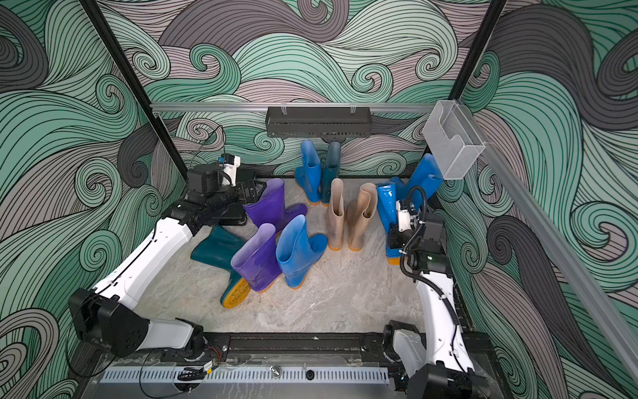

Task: Match and arrange rain boots in pairs
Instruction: Adjust the rain boot at the center of the board.

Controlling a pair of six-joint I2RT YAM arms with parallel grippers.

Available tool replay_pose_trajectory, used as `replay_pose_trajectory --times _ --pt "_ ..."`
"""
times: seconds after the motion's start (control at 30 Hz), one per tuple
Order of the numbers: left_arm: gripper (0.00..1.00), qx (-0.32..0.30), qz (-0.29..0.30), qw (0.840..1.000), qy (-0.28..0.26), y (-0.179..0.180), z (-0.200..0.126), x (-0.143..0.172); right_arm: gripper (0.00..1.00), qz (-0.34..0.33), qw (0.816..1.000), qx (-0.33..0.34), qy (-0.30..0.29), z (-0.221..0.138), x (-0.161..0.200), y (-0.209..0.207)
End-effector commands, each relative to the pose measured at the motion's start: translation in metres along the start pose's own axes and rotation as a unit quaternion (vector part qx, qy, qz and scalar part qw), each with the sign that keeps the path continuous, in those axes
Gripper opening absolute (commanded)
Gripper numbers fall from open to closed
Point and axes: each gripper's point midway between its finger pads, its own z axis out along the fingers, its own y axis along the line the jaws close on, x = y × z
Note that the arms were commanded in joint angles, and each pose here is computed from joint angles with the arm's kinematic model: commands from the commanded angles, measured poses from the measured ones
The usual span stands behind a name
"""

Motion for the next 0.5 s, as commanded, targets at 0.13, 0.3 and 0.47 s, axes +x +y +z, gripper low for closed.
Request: replay_pose_trajectory --times 0.13,0.3,0.47 --pt "0.95 0.012 0.001 1.0 -0.014 -0.008 -0.005 -0.002 0.0 -0.052 0.98 -0.063 -0.179 -0.03 -0.097 0.014" --pt "0.95 0.012 0.003 1.0 -0.021 -0.005 -0.003 0.002 0.0 -0.048 0.975 -0.053 -0.211 -0.04 -0.093 0.01" --pt "0.95 0.013 0.012 1.0 -0.01 -0.004 0.004 0.007 0.0 0.019 0.988 -0.009 -0.155 -0.022 -0.023 -0.017"
